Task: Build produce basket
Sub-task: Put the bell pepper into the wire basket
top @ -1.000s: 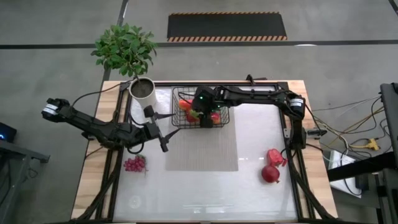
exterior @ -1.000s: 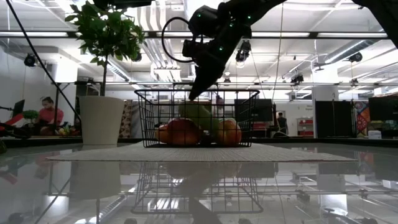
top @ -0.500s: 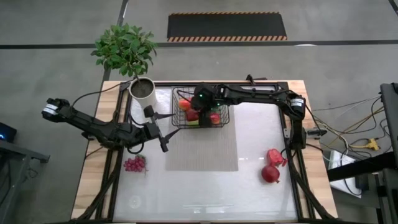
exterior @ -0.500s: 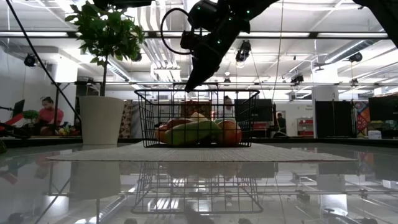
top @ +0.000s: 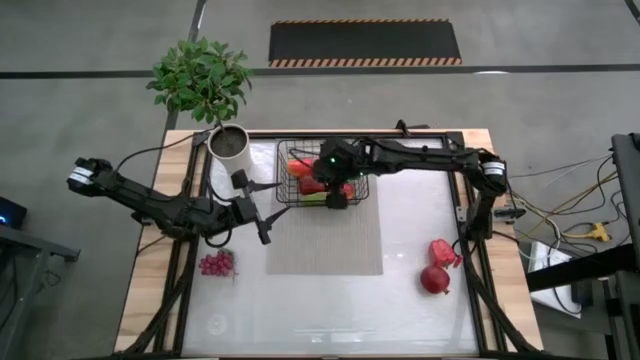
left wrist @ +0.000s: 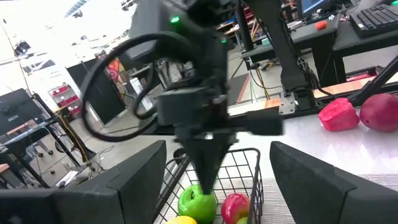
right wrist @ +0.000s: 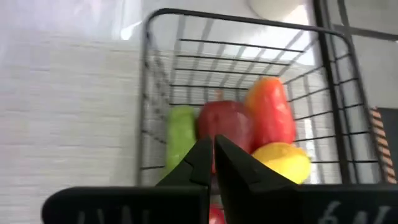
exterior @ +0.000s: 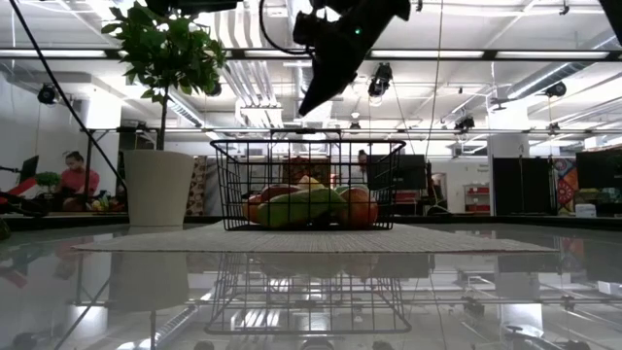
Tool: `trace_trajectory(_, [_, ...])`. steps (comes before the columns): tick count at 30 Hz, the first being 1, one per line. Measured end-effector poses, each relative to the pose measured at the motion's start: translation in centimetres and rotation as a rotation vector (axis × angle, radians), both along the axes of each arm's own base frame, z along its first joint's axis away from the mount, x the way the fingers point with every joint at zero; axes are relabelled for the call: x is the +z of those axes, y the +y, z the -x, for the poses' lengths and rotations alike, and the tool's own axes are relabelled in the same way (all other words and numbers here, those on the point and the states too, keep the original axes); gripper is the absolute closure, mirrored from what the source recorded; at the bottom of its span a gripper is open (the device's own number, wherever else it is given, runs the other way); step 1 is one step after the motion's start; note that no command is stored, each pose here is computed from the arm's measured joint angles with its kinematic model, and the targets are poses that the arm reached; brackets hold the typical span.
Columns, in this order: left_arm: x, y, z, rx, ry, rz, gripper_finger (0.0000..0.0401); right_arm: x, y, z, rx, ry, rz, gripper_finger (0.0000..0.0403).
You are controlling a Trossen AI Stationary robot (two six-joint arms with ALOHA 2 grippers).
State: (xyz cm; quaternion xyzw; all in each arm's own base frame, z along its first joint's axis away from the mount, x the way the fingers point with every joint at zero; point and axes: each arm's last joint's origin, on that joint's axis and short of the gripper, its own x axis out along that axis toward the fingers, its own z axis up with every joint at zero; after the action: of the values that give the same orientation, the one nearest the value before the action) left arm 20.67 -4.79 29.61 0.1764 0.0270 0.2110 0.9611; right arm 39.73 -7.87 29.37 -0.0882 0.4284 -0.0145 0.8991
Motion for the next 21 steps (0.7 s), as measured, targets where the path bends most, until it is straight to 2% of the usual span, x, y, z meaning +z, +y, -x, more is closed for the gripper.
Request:
trace_trajectory(15, [-0.1, 0.0, -0.1, -0.002, 0.003, 0.004, 0.0132, 1.3, 7.8, 4.6, 0.081, -0.025, -0.087, 0.0394])
trace_trajectory(21, [-0.2, 0.0, -0.1, -0.003, 0.005, 0.003, 0.0132, 0.0, 10.2, 6.8, 0.099, -0.101, -0.077, 0.0394])
